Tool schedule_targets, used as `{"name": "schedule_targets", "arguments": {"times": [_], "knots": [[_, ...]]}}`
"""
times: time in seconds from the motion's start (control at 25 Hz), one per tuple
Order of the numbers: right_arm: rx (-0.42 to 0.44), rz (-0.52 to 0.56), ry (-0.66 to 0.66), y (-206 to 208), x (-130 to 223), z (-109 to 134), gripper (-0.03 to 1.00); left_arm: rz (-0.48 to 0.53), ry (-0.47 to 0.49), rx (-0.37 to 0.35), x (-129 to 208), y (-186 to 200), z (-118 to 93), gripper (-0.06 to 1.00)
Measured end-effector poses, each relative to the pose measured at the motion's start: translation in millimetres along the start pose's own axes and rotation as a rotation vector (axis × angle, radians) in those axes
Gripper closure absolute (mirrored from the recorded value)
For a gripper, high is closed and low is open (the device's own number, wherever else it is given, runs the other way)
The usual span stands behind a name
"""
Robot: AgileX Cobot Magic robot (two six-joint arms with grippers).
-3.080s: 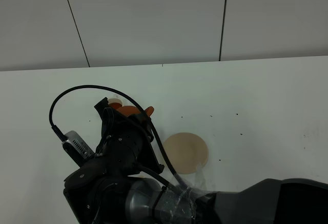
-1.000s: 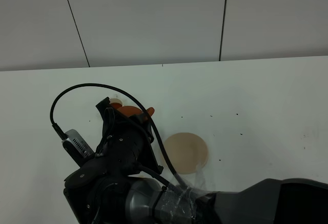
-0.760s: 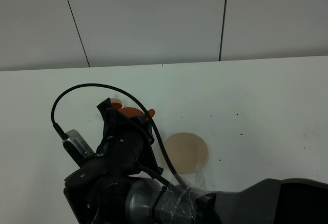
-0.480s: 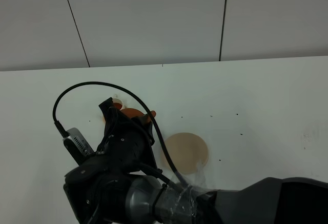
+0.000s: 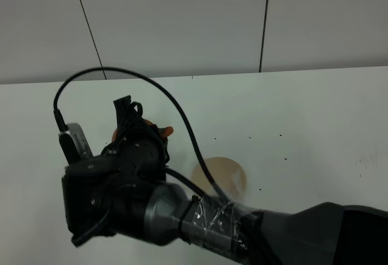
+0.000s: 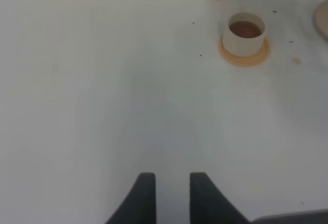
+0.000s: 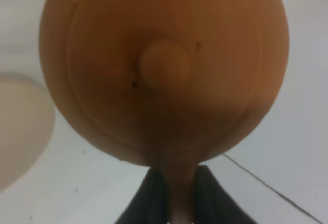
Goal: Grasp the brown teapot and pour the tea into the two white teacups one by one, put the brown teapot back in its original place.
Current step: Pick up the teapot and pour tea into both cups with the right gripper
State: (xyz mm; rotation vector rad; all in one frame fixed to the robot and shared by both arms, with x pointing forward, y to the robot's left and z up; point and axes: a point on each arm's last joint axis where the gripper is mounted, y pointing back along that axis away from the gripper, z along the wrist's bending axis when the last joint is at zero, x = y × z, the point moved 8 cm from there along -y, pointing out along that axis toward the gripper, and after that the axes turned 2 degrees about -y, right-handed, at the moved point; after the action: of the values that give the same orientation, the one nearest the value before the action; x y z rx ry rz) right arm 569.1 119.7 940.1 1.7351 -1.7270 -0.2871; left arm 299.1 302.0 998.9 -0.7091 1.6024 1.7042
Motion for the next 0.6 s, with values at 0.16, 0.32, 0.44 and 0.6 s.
{"name": "schedule_targets", "arguments": {"times": [0.16, 0.32, 0.44, 0.6], "knots": [[-0.050, -0.065, -0.091, 7, -1, -16, 0.87, 0.000, 0.000, 0.000, 0, 0, 0, 0.71], [-0.149, -0.152, -0.199, 8, 2, -29, 0.87, 0.000, 0.000, 0.000, 0, 0, 0, 0.71], [-0.259, -0.220, -0.267, 5, 3, -28, 0.87, 0.000, 0.000, 0.000, 0, 0, 0, 0.71], [-0.370, -0.258, -0.330, -5, 9, -23, 0.87, 0.000, 0.000, 0.000, 0, 0, 0, 0.71]]}}
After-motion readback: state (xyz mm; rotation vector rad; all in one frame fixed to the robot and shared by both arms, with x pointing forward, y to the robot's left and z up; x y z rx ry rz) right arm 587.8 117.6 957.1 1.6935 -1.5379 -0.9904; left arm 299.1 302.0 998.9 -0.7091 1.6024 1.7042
